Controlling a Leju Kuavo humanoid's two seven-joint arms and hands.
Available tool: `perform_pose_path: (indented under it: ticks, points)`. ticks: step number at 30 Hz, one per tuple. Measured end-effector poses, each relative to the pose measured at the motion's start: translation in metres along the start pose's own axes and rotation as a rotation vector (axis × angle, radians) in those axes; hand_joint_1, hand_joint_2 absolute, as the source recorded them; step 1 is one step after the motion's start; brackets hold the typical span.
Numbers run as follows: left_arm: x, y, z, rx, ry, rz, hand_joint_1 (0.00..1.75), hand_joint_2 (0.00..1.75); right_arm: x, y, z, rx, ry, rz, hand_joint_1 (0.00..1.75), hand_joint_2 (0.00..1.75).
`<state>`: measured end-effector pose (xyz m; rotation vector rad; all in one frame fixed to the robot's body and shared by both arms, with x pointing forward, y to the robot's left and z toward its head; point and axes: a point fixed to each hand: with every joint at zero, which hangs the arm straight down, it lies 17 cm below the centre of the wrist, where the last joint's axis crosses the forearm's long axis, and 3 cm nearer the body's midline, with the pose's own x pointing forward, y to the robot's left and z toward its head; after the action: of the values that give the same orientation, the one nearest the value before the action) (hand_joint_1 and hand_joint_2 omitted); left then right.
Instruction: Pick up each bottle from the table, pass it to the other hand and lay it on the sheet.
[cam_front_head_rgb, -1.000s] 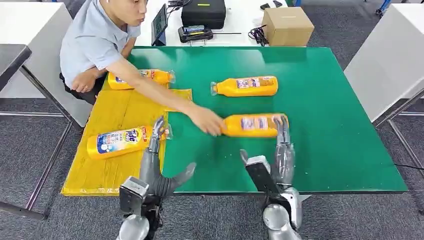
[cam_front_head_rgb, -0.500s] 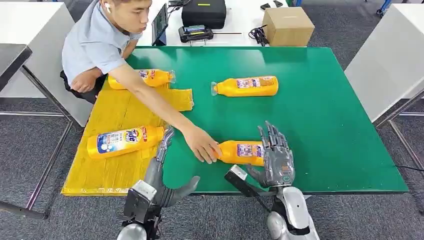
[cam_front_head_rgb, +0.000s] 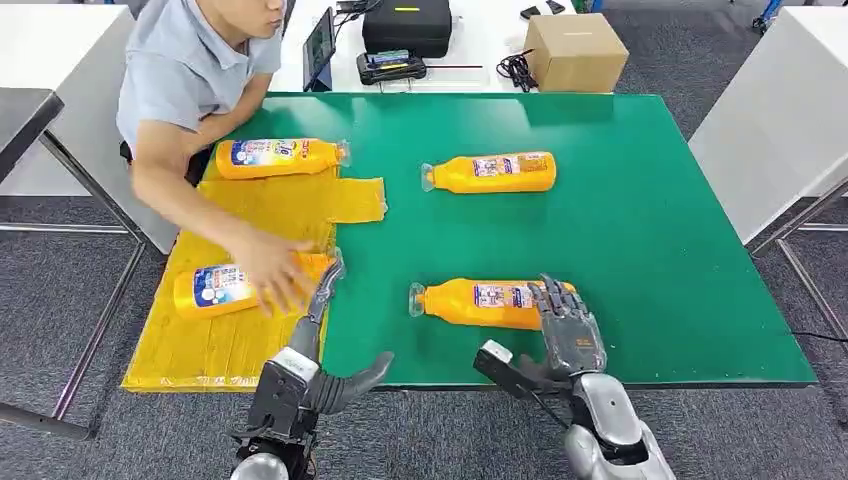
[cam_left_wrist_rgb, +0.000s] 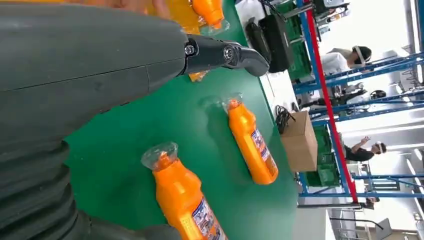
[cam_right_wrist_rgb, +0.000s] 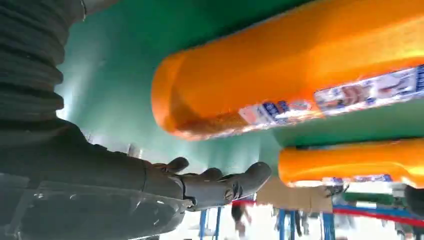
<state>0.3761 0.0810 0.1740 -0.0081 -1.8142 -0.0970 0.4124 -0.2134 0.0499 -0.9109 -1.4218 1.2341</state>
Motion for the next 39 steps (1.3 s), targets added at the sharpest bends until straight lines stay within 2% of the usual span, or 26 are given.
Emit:
perform_pose_path:
  ticks: [18,27,39]
  points:
    - [0.002,-0.006,0.001,-0.019,-0.005,0.002,0.00,1.75,-0.017,-0.003,-0.027,0.008,0.011,0.096,0.00,1.75]
    - [0.005,-0.018,-0.002,-0.053,-0.019,-0.001,0.00,1.75,-0.036,0.023,-0.040,0.095,0.042,0.053,0.00,1.75]
    - [0.003,-0.044,-0.003,-0.138,-0.021,-0.019,0.00,1.75,-0.047,0.036,-0.056,0.194,0.044,-0.021,0.00,1.75]
